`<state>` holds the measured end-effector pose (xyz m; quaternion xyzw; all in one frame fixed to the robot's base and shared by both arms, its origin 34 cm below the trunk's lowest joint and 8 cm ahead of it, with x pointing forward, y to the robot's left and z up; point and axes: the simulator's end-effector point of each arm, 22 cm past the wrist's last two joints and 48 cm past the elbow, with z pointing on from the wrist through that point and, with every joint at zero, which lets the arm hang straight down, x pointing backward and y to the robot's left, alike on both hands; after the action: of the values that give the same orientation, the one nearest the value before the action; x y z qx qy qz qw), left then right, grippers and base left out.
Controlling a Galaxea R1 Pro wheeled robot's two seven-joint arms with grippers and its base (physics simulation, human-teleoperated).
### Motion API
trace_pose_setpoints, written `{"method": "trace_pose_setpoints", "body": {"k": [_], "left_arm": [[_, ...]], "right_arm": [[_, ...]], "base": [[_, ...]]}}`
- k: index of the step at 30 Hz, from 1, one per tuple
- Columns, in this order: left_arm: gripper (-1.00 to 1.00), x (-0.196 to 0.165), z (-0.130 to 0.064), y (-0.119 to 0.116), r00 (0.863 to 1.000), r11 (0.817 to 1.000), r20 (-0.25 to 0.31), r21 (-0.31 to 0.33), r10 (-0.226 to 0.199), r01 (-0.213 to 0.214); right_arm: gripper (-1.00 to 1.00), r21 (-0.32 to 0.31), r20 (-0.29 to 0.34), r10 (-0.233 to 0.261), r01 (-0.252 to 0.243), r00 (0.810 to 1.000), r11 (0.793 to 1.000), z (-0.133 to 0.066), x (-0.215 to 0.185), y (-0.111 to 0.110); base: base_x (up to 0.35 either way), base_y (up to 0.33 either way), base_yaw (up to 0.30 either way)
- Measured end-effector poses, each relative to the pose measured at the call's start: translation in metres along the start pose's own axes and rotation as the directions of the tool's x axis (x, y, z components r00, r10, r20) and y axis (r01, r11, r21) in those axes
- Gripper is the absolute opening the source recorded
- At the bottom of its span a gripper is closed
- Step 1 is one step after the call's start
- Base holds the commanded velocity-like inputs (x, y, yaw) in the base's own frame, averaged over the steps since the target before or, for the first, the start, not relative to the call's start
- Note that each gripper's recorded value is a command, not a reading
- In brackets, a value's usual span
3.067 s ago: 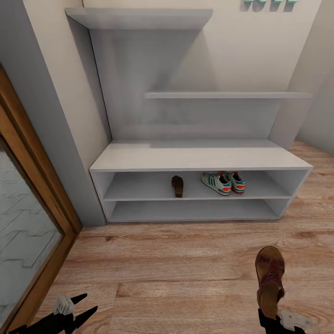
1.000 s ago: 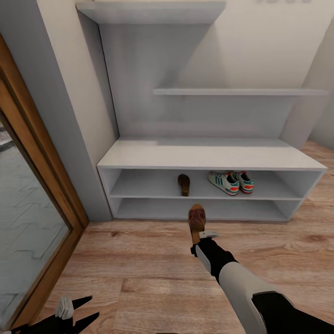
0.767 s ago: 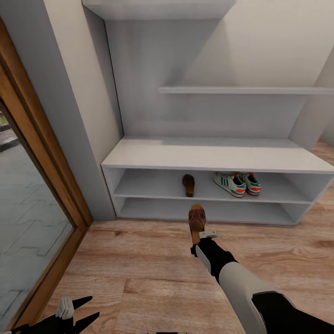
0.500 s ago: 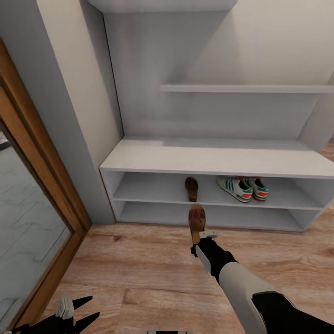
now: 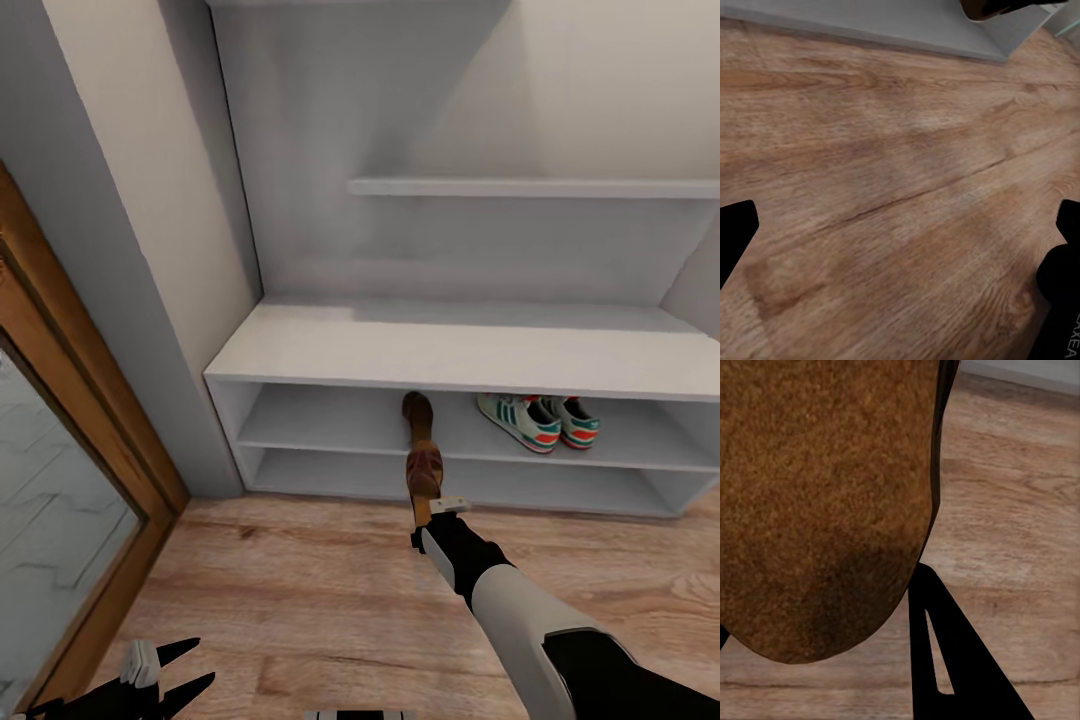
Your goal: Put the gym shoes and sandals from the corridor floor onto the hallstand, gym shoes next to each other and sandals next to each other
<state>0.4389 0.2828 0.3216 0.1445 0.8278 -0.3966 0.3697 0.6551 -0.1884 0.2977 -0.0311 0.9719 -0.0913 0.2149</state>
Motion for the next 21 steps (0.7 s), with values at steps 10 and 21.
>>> {"method": "trace_pose_setpoints", "body": {"k": [10, 21], "left_arm": [[1.00, 0.0030, 0.0007, 0.0002, 1.000, 1.000, -0.004, 0.001, -0.007, 0.007], [1.00, 0.0064, 0.0010, 0.0003, 1.000, 1.000, -0.010, 0.004, -0.013, 0.013]], "right_arm": [[-1.00, -0.001, -0.007, -0.001, 0.001, 1.000, 1.000, 0.0032, 0.0032, 0.0009], [-1.00, -0.002, -0.015, -0.001, 0.001, 1.000, 1.000, 0.0070, 0.0069, 0.0019]], "base": [[0.003, 0.000, 0.224], [0.000, 0.000, 0.220]]}}
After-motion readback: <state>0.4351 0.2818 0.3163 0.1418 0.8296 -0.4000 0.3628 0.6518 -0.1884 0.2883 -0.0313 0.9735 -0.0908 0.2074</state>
